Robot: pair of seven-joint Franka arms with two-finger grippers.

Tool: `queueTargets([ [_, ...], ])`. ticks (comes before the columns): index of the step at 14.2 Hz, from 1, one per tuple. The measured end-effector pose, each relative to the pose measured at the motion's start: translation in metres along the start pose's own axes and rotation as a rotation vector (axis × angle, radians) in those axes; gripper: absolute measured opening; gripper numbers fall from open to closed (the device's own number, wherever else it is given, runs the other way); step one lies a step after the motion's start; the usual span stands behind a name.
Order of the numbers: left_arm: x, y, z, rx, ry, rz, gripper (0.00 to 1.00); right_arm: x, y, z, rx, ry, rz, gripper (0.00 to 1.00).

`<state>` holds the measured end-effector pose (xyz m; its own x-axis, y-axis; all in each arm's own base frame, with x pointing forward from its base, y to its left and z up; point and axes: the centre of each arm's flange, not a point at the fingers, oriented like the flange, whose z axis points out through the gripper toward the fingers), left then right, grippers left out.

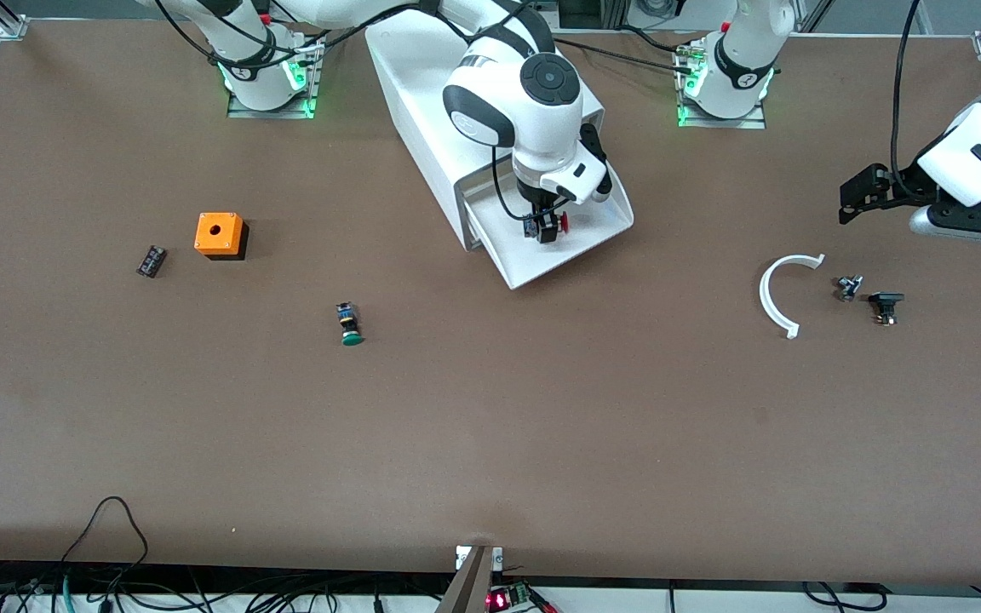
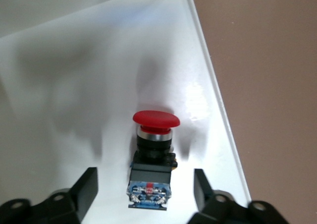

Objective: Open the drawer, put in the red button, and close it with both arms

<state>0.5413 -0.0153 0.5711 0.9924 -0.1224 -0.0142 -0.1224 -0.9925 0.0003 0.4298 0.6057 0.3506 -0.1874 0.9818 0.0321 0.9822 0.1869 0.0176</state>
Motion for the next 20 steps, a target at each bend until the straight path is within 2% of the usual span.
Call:
queueTargets([
  [1,0.0,0.0,0.0,0.0,0.0,0.0,1.0,-0.001,0.003,-0.006,-0.009,0.006,0.005,0.99],
  [4,0.0,0.0,0.0,0.0,0.0,0.0,1.0,-0.008,0.014,-0.051,-0.064,0.035,0.039,1.0],
  [7,0.0,0.0,0.0,0.0,0.0,0.0,1.0,-0.035,0.029,-0.113,-0.145,0.05,0.161,1.0],
  [11,0.001,0.0,-0.003,0.001,0.006,0.0,1.0,-0.114,0.078,-0.172,-0.241,0.065,0.323,1.0],
  [14,0.002,0.003,-0.007,0.0,0.015,0.006,1.0,-0.168,0.106,-0.193,-0.272,0.08,0.506,1.0],
  [15,0.004,0.004,-0.008,-0.003,0.018,0.008,1.0,-0.183,0.113,-0.194,-0.268,0.085,0.596,1.0],
  [17,0.012,0.007,-0.008,-0.009,0.021,0.014,1.0,-0.217,0.126,-0.19,-0.201,0.109,0.79,1.0],
  [18,0.016,0.011,-0.005,-0.012,0.018,0.024,1.0,-0.239,0.132,-0.187,-0.165,0.101,0.877,1.0],
  [20,0.025,0.029,0.005,-0.018,0.011,0.045,1.0,-0.287,0.138,-0.184,-0.115,0.051,1.059,1.0],
])
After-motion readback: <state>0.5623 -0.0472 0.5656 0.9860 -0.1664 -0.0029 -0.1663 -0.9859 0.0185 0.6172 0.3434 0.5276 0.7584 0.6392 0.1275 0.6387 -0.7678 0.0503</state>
